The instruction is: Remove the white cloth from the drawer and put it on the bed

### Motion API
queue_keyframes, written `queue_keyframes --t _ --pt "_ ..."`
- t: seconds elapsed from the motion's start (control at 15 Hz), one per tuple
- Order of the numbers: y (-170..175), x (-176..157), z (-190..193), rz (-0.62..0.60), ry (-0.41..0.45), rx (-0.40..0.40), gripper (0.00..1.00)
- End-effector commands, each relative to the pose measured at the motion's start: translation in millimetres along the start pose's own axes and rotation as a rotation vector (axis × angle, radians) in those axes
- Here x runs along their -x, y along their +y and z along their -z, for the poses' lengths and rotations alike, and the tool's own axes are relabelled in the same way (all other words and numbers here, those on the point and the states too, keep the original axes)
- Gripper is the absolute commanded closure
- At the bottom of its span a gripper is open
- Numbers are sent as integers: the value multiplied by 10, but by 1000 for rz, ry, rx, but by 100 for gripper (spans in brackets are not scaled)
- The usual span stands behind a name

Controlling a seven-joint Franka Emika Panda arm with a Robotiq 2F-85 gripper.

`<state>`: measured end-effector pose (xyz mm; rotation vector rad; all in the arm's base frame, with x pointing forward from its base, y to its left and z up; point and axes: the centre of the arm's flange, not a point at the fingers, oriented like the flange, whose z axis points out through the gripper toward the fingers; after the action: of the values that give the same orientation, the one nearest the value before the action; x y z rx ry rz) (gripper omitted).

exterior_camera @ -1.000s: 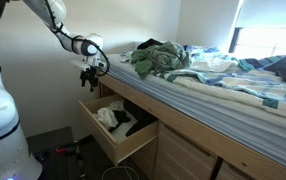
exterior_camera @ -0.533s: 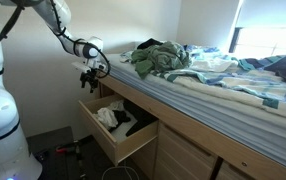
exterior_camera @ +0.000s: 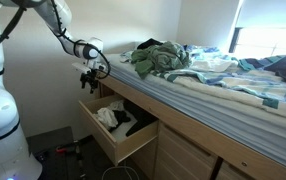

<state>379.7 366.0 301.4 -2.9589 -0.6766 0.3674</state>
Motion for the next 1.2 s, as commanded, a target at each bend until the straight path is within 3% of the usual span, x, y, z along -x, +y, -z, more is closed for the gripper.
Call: queue_keyframes --t 0.0,0.67,0.8,0.87,1.07,1.13 --pt "-150 -162 -194 21 9 19 0" --pt "-617 -505 -556 60 35 131 0" --pt "-629 -560 -614 92 -6 133 0" --pt "-576 -416 -580 85 9 122 0" --pt "-591 -491 -672 87 -3 117 0" --pt "-548 -479 -661 37 61 127 0"
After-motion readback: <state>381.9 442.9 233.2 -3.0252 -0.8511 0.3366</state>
